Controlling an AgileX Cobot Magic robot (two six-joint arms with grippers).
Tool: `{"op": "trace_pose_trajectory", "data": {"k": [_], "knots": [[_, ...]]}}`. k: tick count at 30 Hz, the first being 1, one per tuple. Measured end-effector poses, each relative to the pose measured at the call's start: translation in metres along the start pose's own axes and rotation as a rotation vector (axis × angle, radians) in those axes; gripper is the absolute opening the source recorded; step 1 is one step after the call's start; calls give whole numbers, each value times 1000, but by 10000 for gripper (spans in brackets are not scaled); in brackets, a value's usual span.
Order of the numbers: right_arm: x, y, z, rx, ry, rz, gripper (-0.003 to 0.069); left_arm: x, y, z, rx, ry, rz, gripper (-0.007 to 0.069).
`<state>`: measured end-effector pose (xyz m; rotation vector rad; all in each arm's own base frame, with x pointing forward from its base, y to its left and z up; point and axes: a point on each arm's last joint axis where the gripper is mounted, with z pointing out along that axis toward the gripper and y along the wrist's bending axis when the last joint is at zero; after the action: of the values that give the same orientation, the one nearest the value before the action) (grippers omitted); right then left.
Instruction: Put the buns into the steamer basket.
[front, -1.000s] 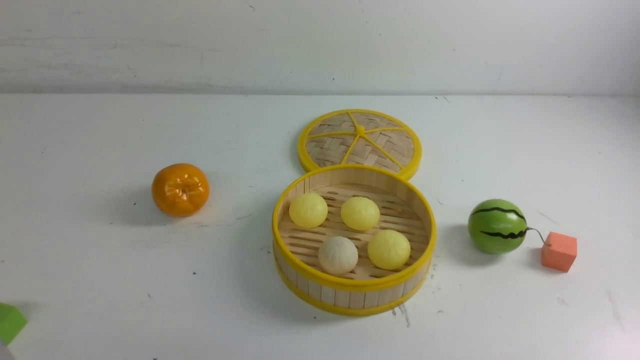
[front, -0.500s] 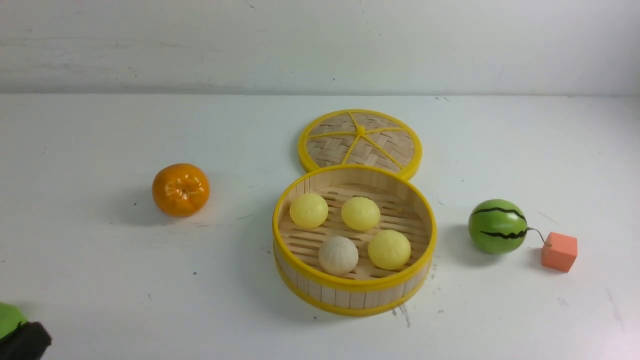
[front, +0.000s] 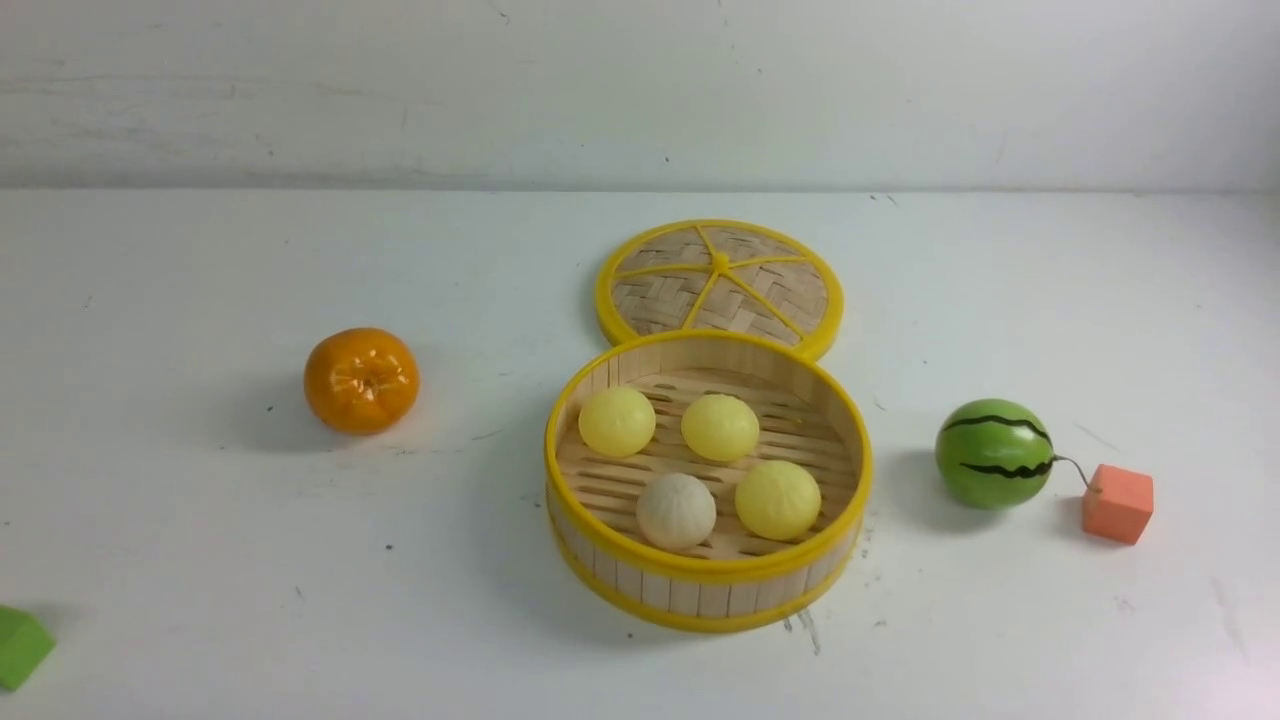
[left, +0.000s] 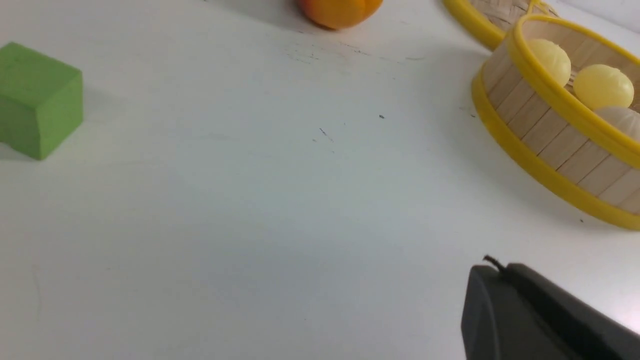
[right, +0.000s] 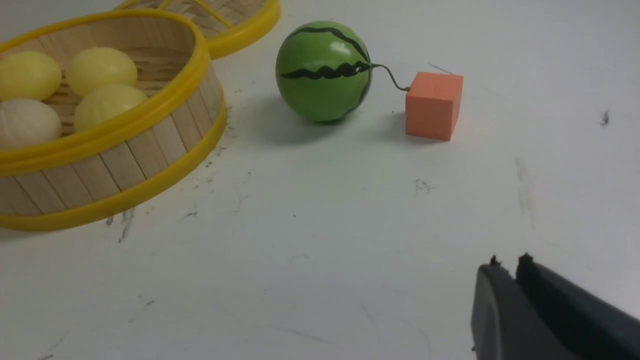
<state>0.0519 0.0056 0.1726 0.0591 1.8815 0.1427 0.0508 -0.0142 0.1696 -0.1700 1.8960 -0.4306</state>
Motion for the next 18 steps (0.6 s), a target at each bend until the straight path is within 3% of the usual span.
{"op": "trace_pose_trajectory", "data": {"k": [18], "knots": [[0, 0, 0, 0, 0, 0, 74, 0, 0, 0, 0, 0, 0, -13]]}}
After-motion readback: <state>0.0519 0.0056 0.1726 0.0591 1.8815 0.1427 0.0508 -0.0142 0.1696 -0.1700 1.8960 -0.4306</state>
